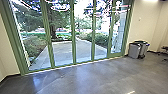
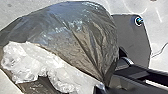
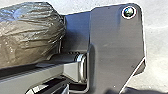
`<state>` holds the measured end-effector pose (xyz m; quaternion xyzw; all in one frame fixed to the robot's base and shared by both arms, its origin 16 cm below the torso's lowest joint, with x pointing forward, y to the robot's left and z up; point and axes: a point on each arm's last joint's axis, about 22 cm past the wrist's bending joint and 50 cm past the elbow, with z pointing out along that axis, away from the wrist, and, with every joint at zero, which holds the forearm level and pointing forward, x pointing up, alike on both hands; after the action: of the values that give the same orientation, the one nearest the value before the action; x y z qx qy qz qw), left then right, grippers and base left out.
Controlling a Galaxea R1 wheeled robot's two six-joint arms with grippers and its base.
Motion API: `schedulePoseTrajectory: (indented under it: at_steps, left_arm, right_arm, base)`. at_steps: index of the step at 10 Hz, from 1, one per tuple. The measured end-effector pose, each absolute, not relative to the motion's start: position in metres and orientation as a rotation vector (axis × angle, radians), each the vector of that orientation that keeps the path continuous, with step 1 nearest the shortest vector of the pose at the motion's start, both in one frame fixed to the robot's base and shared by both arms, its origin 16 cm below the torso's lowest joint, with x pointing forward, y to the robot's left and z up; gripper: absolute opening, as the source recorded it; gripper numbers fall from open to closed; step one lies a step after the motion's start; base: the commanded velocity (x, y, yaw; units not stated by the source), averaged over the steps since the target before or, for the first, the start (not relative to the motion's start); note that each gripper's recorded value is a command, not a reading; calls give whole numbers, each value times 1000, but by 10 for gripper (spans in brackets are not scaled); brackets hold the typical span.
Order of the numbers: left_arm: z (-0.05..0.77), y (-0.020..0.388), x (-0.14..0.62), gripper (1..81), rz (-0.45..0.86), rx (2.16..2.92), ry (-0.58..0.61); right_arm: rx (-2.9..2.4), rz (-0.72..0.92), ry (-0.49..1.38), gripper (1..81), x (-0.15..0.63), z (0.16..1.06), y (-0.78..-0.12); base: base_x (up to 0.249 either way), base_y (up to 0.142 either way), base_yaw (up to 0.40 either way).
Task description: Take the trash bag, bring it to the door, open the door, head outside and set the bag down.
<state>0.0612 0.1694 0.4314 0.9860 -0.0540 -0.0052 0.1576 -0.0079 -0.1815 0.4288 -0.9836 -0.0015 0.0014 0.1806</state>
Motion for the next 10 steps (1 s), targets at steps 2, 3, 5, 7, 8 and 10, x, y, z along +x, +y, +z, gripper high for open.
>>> schedulePoseTrajectory:
  at_steps: [2,3,5,7,8,10]
  left_arm:
    - [431,169,61,10,-15,2821,-155]
    - [431,169,61,10,-15,2821,-156]
    - [432,167,62,10,-12,2818,-157]
    - [432,167,61,10,-15,2818,-157]
    - [432,168,61,10,-15,2819,-157]
    - [432,167,61,10,-16,2818,-157]
  right_arm:
    - [-2779,4,-5,811,-8,429,-182]
    - [-2780,3,-8,811,-8,429,-182]
    - [-2782,5,-9,811,-9,428,-183]
    - [-2782,7,-9,811,-10,428,-183]
    - [-2781,7,-9,811,-11,428,-182]
    - [-2781,5,-9,811,-10,428,-182]
  base:
    - [0,0,-293]
    - [0,0,-254]
    - [0,0,-208]
    - [0,0,-147]
    - [0,0,-124]
    - [0,0,-54]
